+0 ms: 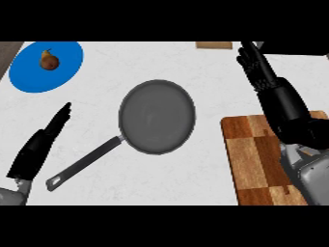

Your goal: Pick the tomato from the cutting board and place it in the pan

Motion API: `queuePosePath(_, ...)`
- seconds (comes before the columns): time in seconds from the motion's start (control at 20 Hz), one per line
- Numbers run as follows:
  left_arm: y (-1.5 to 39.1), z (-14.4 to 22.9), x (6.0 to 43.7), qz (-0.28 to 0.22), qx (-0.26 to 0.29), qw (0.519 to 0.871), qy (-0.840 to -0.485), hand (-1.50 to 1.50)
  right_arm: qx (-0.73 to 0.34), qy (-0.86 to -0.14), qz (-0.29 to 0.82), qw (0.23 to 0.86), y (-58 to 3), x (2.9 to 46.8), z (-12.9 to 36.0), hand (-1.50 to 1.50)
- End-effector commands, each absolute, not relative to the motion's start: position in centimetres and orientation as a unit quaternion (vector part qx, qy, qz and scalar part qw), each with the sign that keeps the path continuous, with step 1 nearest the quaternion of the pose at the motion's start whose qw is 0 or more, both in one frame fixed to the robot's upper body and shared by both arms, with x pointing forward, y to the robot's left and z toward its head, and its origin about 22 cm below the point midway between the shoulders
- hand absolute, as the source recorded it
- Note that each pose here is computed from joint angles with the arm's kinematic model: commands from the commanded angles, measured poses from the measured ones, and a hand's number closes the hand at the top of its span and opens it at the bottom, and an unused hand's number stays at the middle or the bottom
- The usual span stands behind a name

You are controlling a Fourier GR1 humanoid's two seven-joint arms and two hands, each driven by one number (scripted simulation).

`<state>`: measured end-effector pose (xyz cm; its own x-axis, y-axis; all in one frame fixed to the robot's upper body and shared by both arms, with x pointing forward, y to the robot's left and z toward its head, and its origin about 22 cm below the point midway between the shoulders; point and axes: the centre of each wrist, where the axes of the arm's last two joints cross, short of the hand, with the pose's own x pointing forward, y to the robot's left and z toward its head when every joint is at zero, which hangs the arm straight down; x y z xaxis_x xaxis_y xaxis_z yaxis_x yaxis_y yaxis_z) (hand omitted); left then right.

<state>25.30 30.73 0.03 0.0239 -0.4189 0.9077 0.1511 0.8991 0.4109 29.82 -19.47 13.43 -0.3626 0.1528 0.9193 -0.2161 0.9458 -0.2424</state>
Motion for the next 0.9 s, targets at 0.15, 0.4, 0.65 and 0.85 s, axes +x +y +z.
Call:
queuePosePath(0.15,34.1,0.5,25.9,-0.086,0.196,0.758,-0.616,0.00,-0.031,-0.817,0.058,0.573,-29.0,30.8,12.7,-1.50)
queuePosePath(0.4,36.7,-0.2,24.8,-0.064,0.233,0.770,-0.591,0.00,-0.356,-0.693,0.178,0.601,-38.2,28.6,11.1,1.50)
queuePosePath(0.65,36.0,-0.7,24.6,-0.035,0.230,0.797,-0.557,0.00,-0.332,-0.753,-0.222,0.522,-37.7,25.3,3.3,-1.50)
queuePosePath(0.85,34.6,1.3,27.7,-0.040,0.226,0.801,-0.552,0.00,-0.326,-0.777,-0.149,0.518,-38.2,22.0,3.2,-1.50)
